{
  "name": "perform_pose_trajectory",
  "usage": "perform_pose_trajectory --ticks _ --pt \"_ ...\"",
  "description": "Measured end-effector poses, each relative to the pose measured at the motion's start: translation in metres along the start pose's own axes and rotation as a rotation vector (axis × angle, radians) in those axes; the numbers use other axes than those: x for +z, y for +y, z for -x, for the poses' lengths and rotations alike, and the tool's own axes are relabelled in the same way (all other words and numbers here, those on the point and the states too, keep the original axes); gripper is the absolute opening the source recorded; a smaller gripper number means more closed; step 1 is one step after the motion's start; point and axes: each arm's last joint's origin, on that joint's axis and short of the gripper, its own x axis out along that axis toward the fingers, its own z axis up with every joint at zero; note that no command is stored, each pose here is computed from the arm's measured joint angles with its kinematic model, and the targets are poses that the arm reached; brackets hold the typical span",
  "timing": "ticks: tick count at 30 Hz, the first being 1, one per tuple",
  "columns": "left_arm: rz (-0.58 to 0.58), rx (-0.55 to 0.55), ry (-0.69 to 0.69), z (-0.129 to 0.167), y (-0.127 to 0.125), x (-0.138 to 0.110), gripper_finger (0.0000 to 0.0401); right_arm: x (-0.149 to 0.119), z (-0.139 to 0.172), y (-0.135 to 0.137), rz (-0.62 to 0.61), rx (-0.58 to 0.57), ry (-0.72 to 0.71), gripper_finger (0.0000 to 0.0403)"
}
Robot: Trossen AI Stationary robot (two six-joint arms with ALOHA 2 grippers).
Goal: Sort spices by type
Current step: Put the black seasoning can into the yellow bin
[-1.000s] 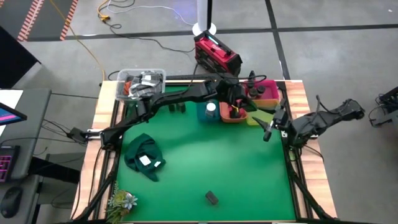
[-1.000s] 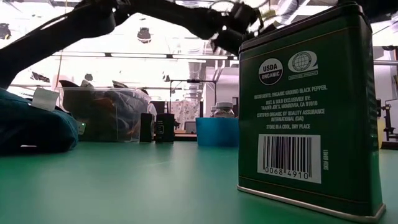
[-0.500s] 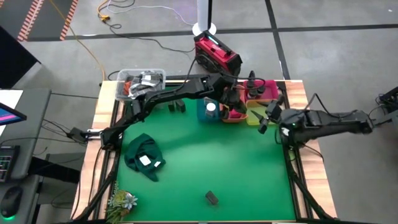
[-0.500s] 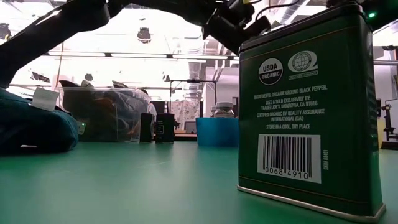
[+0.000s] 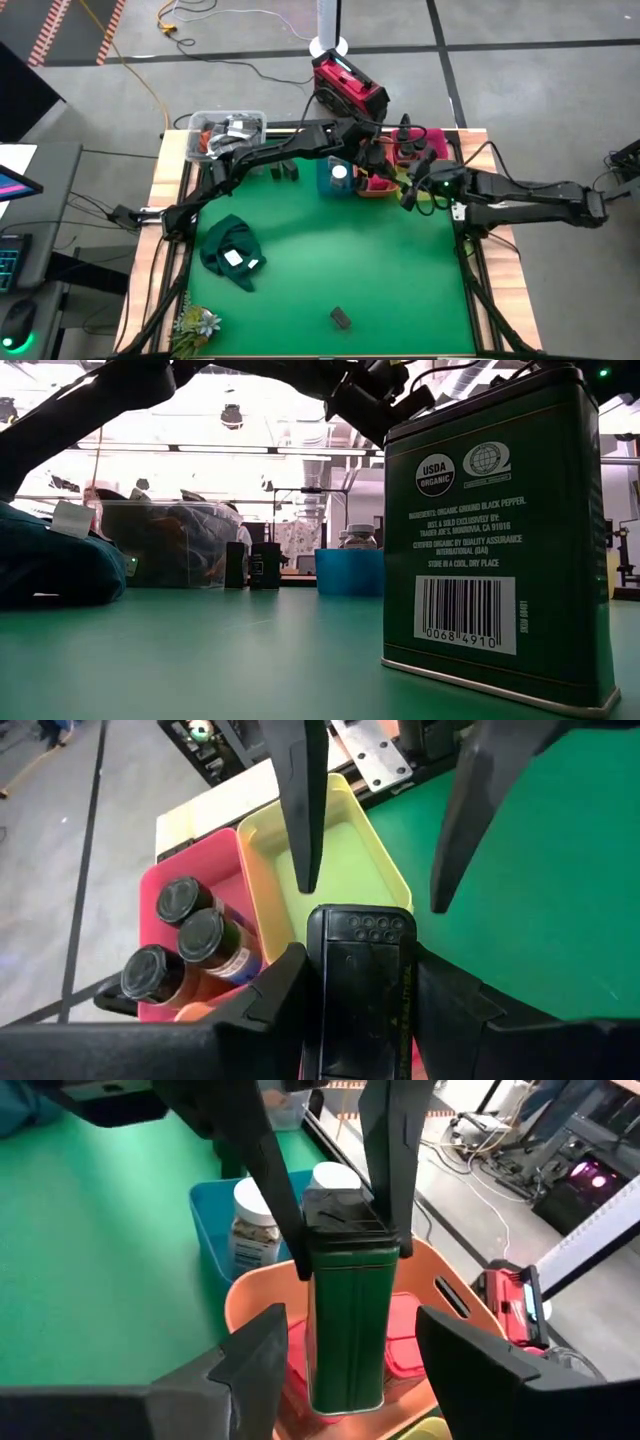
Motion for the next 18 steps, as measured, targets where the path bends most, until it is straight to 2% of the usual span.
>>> perform_pose_trajectory --ticks 13,18 --pt "0.003 0.006 -0.004 0.000 0.000 0.000 0.0137 0.004 -0.023 0.004 0.024 0.008 -0.005 0.0248" --pt "0.017 0.004 0.000 0.000 0.000 0.001 0.0137 0.002 -0.030 0.000 0.020 -0.022 0.019 0.0220"
